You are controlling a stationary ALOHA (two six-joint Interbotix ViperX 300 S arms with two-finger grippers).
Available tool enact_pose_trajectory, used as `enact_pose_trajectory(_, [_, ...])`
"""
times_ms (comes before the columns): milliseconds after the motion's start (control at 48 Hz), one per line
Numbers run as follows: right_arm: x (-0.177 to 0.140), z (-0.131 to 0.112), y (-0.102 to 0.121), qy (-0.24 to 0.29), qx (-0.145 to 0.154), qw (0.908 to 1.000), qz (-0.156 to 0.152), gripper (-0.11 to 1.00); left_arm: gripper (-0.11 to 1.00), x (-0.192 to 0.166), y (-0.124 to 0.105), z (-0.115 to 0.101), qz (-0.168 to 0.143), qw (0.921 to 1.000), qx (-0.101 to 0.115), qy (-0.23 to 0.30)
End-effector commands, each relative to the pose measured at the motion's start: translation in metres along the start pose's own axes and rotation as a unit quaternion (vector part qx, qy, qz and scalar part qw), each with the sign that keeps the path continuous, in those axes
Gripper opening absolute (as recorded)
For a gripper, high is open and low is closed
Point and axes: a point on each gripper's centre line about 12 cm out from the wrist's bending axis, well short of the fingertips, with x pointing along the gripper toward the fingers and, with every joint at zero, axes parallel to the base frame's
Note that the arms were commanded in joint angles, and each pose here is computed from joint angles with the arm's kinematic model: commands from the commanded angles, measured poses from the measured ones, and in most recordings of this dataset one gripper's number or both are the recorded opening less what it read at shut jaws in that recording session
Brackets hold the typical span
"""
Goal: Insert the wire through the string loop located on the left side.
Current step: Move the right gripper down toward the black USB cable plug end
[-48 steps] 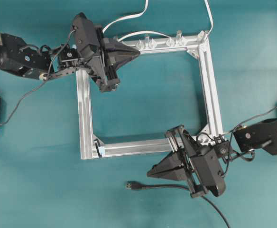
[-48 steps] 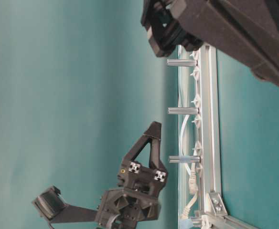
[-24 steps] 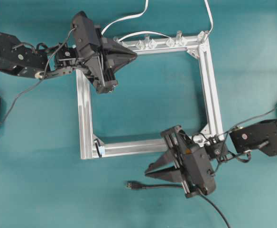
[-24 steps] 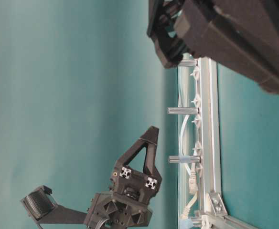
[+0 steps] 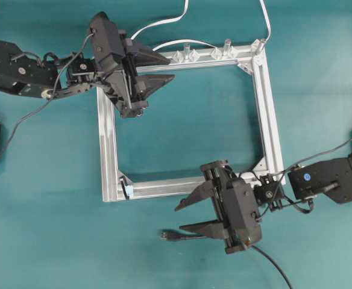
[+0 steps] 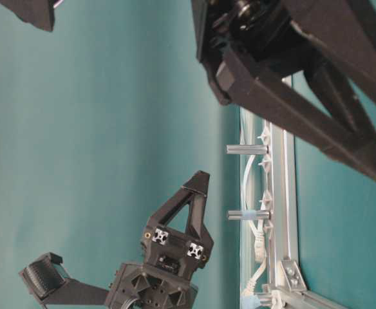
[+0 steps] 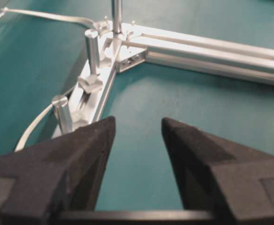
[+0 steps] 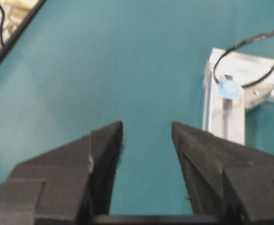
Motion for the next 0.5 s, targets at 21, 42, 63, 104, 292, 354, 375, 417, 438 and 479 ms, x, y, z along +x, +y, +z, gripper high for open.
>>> enact_pose_trajectory(21, [-0.001,0.015,0.009,-0.02,0.022,0.9996,0.0,0.54,0.63,-0.003,-0.002,0.012,-0.003,0.9999,0.004,-0.015])
enact_pose_trajectory(42, [-0.001,0.015,0.01,-0.02,0.025,0.9995,-0.002,0.54,0.66,-0.003,-0.002,0.012,-0.003,0.9999,0.004,-0.014])
enact_pose_trajectory(63, [-0.001,0.013,0.011,-0.018,0.028,0.9994,-0.002,0.54,0.69,-0.003,-0.002,0.012,-0.003,0.9999,0.004,-0.013])
enact_pose_trajectory(104, [0.0,0.011,0.013,-0.015,0.034,0.9993,-0.004,0.54,0.75,-0.003,-0.002,0.011,-0.004,0.9999,0.004,-0.009])
enact_pose_trajectory(292, [0.009,-0.003,0.019,0.011,0.067,0.9974,-0.026,0.54,0.81,-0.003,-0.002,0.01,-0.004,1.0,0.006,-0.006])
enact_pose_trajectory(354, [0.012,-0.004,0.021,0.013,0.071,0.9967,-0.035,0.54,0.81,-0.004,-0.003,0.01,-0.006,0.9999,0.007,-0.006])
enact_pose_trajectory(375, [0.013,-0.005,0.022,0.014,0.072,0.9966,-0.038,0.54,0.81,-0.004,-0.004,0.009,-0.006,0.9999,0.007,-0.005])
enact_pose_trajectory(417, [0.016,-0.005,0.024,0.014,0.075,0.9961,-0.044,0.54,0.81,-0.005,-0.004,0.009,-0.006,0.9999,0.007,-0.005])
enact_pose_trajectory(438, [0.017,-0.005,0.024,0.015,0.077,0.9958,-0.047,0.54,0.81,-0.005,-0.004,0.009,-0.006,0.9999,0.007,-0.004])
enact_pose_trajectory(479, [0.019,-0.008,0.026,0.019,0.08,0.9952,-0.054,0.54,0.81,-0.005,-0.004,0.008,-0.007,0.9999,0.007,-0.003])
